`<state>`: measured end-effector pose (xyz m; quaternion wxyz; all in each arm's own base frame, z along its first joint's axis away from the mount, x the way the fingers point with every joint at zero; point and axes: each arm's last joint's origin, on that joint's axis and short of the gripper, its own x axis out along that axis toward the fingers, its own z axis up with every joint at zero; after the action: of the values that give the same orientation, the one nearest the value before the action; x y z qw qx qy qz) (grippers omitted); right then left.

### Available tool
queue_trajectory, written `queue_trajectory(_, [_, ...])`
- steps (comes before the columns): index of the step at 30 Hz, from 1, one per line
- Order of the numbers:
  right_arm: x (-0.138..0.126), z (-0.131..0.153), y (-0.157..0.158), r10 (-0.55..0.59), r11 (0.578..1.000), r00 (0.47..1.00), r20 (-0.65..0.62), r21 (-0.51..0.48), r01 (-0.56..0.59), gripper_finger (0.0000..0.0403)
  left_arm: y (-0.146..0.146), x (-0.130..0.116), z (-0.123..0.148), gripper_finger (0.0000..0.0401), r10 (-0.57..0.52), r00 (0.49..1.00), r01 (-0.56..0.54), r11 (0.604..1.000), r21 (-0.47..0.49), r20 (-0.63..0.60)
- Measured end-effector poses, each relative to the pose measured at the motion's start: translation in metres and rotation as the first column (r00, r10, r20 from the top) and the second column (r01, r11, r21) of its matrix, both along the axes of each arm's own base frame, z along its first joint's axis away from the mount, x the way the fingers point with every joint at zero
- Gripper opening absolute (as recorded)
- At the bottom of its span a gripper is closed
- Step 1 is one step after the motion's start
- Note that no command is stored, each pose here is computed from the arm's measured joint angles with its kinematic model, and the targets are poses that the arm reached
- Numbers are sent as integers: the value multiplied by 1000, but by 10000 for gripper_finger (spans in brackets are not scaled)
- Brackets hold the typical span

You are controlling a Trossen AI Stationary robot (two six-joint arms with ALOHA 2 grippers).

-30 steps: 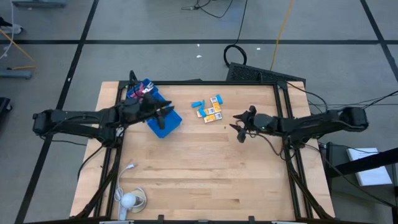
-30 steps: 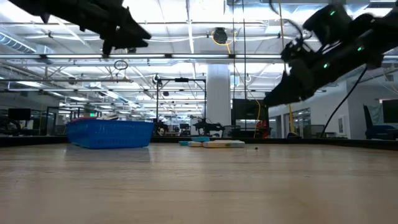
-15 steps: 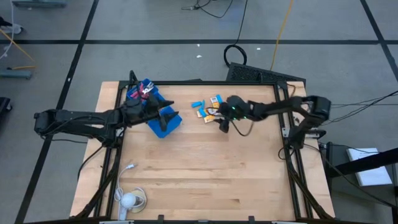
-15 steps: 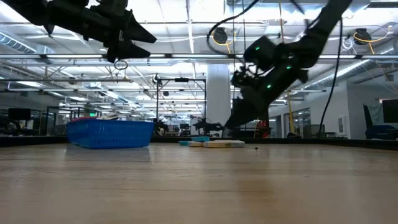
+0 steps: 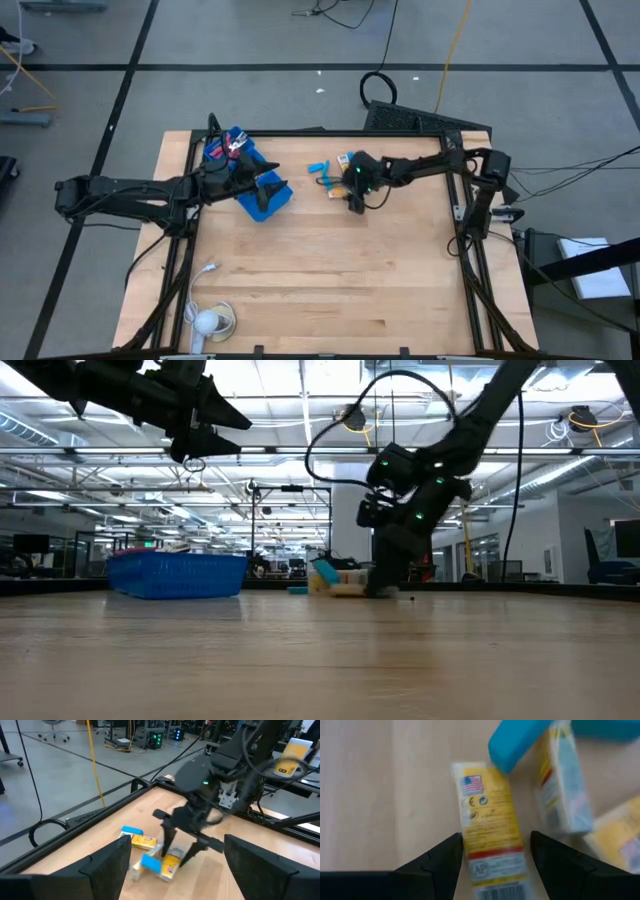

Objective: Pick & Place School Supplies
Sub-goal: Put the yellow crayon box into the middle blue bin

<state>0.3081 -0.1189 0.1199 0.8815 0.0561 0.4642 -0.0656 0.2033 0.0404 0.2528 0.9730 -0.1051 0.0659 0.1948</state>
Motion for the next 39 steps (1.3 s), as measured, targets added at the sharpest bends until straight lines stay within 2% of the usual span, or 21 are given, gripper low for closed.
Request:
queue_trajectory(5, [-6, 12, 25, 57, 998, 997, -57, 37, -55, 220, 0, 0, 0, 318, 5, 1000, -5, 1000, -28, 13])
queue_trajectory(12, [-10, 15, 63, 114, 991, 991, -64, 75, -109, 219, -1, 0, 0, 325, 11, 999, -8, 996, -84, 34])
queue_trajectory(15, [-10, 11, 77, 105, 994, 993, -59, 31, -103, 219, -1, 0, 0, 321, 19, 999, -13, 992, -122, 48])
queue_trajectory(21, [-12, 2, 101, 68, 989, 998, -11, -131, -69, 217, -1, 0, 0, 315, 30, 997, -19, 986, -166, 65])
queue_trajectory(24, [-14, -1, 107, 65, 987, 998, 6, -151, -64, 215, -1, 0, 0, 319, 30, 997, -19, 986, -168, 66])
queue_trajectory(31, [-22, -9, 108, -43, 996, 999, 2, -73, 43, 194, -1, 0, 0, 324, 30, 997, -19, 986, -167, 66])
queue_trajectory(39, [-23, -10, 108, -50, 997, 999, -9, -66, 49, 164, -1, 0, 0, 311, 30, 997, -19, 986, -164, 64])
